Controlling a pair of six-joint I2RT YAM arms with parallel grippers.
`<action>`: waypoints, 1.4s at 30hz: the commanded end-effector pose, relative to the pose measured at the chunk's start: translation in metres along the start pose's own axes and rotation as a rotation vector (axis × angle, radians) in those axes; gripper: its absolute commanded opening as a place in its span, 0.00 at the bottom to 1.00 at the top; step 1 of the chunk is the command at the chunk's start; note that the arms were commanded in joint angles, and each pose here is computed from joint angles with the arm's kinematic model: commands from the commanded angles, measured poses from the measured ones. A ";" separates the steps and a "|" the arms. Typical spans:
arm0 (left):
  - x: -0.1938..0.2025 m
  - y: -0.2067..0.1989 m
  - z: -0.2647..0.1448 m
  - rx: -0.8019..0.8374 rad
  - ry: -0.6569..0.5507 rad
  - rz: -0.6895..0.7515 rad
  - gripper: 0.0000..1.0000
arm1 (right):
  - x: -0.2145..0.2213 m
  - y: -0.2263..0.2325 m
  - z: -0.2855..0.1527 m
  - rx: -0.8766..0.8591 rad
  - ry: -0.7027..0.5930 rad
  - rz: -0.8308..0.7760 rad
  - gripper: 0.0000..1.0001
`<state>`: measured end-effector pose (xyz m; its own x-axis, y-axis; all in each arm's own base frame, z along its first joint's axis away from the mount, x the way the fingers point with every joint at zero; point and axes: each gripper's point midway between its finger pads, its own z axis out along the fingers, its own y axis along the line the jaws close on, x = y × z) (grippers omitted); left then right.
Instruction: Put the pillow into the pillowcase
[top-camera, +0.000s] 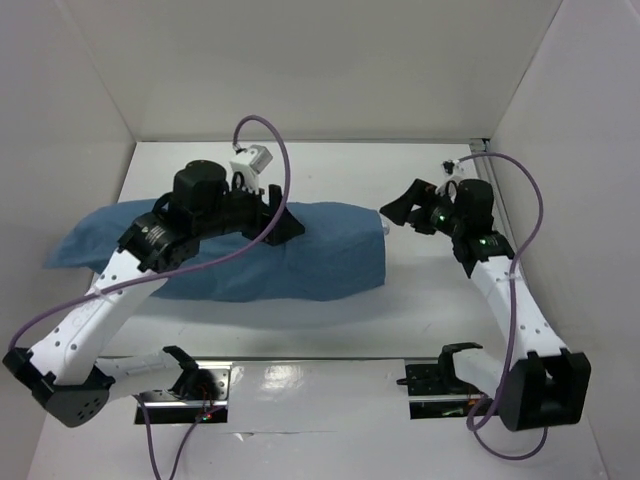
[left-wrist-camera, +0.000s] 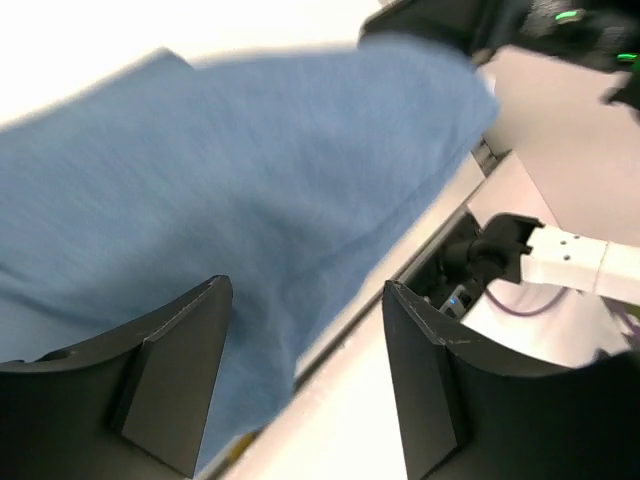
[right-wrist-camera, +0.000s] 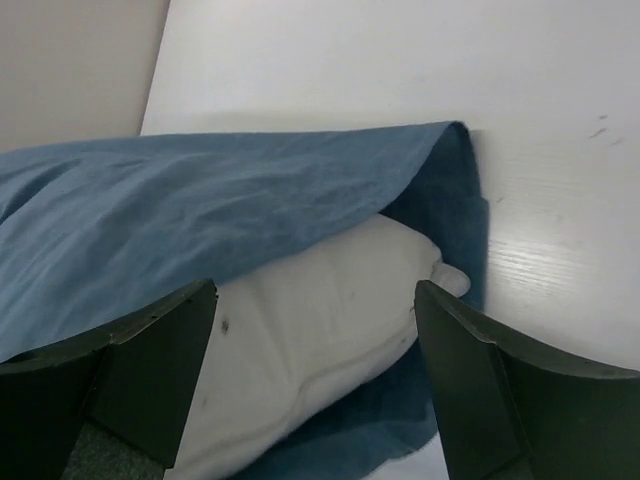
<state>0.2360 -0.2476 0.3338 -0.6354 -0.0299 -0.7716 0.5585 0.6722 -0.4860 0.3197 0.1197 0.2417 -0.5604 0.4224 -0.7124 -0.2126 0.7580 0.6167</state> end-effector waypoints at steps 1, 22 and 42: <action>-0.039 -0.009 -0.040 -0.048 -0.170 0.096 0.75 | 0.019 0.020 0.017 -0.176 0.125 0.021 0.87; 0.163 0.148 0.004 -0.666 0.435 -0.392 0.51 | 0.136 0.043 0.076 -0.274 0.438 0.165 0.00; -0.097 0.122 0.071 -0.441 -0.127 -0.113 0.00 | 0.027 0.066 0.054 -0.200 -0.050 0.074 0.00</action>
<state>0.3696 -0.2020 0.2542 -0.7594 -0.1050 -0.6422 0.1099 0.9520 -0.2856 0.3305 0.1946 0.2144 -0.5961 0.4780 -0.6451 -0.2406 0.6603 0.7115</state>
